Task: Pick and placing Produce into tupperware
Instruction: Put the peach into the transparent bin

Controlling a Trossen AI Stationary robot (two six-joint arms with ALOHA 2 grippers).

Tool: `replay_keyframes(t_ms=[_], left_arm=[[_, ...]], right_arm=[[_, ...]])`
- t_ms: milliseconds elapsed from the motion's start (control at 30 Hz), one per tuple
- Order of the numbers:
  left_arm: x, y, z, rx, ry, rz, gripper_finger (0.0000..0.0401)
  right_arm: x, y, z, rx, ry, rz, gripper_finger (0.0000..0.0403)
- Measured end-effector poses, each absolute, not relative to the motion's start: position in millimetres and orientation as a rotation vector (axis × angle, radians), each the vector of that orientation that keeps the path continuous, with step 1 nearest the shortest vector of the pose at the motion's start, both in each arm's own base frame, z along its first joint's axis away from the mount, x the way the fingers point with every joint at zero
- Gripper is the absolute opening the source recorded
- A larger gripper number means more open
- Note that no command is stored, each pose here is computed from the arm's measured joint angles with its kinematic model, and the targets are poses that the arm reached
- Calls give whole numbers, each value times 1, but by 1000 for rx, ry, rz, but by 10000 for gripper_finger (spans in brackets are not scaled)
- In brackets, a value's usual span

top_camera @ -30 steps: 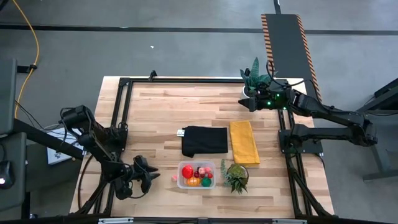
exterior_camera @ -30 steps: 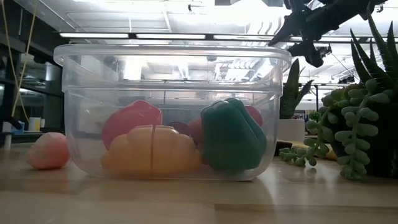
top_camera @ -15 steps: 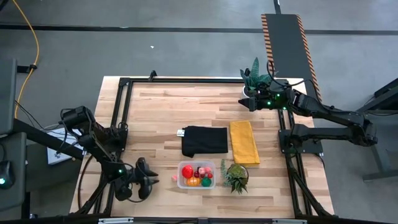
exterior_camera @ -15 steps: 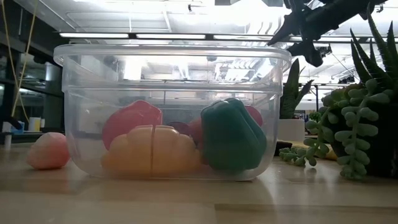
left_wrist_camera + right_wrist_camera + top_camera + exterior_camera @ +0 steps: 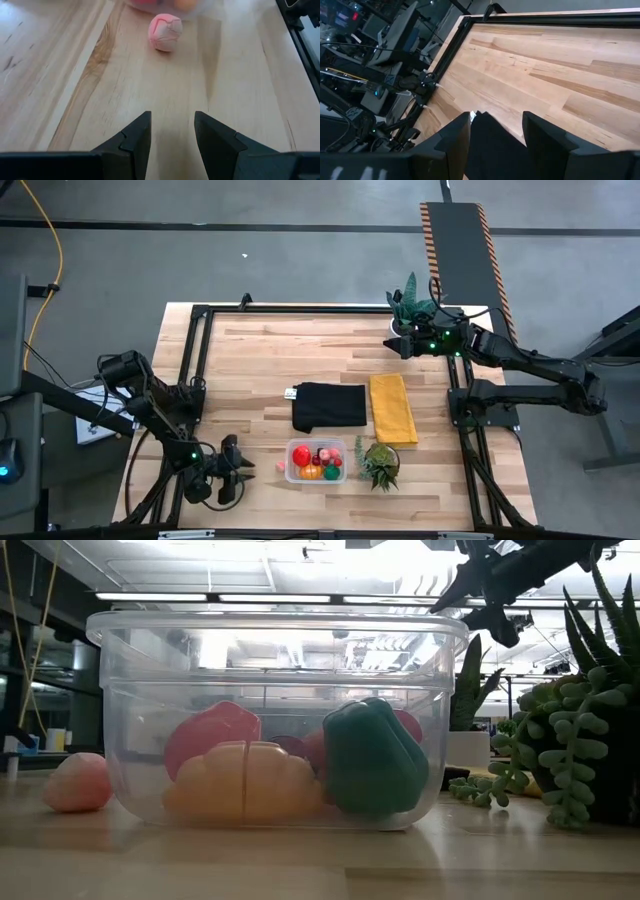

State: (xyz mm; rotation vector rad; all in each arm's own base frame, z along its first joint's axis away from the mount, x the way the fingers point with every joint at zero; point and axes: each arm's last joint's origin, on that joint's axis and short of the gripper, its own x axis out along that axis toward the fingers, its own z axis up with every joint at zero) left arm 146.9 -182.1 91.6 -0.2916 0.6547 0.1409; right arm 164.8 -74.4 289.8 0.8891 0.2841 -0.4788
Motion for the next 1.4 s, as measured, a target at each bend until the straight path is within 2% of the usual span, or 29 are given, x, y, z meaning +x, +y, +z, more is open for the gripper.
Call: replay_keyframes(t_ms=[633,967,1400], left_arm=[[148,-181,93,-289,606,171,138],[151,-182,98,-213,493,197,138],[151,-181,97,-136,486,204,138]], right_arm=[[165,-74,290,882,286,-477,171],[165,-74,290,897,283,-479,171],[165,-74,290,900,283,-479,171]])
